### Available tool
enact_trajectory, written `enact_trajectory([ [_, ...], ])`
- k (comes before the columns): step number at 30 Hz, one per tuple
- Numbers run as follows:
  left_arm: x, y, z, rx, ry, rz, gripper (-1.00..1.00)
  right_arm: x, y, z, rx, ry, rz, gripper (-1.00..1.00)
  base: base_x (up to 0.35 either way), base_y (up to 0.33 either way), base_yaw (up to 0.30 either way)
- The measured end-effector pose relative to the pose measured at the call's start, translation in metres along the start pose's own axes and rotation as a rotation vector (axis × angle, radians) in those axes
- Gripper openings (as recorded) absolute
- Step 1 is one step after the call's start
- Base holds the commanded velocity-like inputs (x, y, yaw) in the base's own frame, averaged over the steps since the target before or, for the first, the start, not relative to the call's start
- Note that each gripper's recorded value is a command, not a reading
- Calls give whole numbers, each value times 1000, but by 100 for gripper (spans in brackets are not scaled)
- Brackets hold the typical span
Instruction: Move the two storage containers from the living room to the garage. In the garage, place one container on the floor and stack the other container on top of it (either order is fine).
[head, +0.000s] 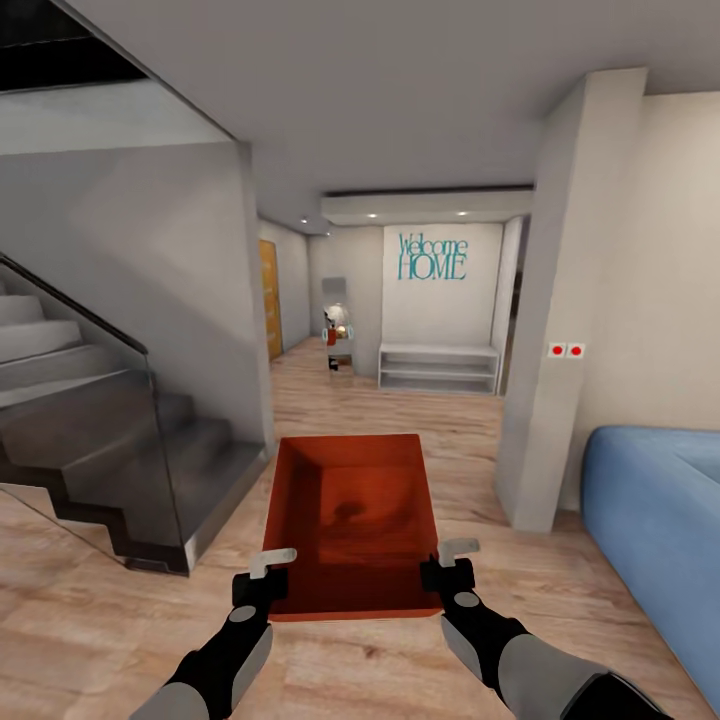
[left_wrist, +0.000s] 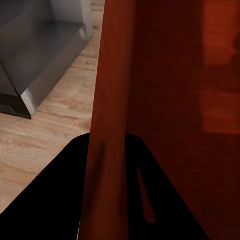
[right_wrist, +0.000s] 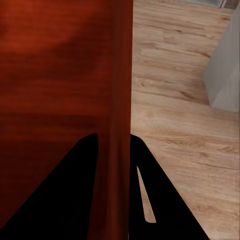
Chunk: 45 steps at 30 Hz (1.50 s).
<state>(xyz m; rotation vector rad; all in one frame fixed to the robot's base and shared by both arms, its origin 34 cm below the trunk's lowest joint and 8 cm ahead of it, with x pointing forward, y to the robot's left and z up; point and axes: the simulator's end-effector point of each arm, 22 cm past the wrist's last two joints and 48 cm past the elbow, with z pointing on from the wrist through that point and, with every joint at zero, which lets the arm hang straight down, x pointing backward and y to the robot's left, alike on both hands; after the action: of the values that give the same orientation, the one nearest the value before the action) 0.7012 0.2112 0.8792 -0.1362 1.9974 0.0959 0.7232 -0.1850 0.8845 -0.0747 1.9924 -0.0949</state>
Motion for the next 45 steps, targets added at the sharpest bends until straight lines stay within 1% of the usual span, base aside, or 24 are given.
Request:
enact_trajectory([
  [8, 6, 1, 0, -1, 14, -6, -100, 3, 1, 0, -1, 14, -9, -100, 322, 0, 0],
  [45, 8, 0, 0, -2, 20, -6, -100, 5, 0, 0, -4, 21, -6, -100, 322, 0, 0],
])
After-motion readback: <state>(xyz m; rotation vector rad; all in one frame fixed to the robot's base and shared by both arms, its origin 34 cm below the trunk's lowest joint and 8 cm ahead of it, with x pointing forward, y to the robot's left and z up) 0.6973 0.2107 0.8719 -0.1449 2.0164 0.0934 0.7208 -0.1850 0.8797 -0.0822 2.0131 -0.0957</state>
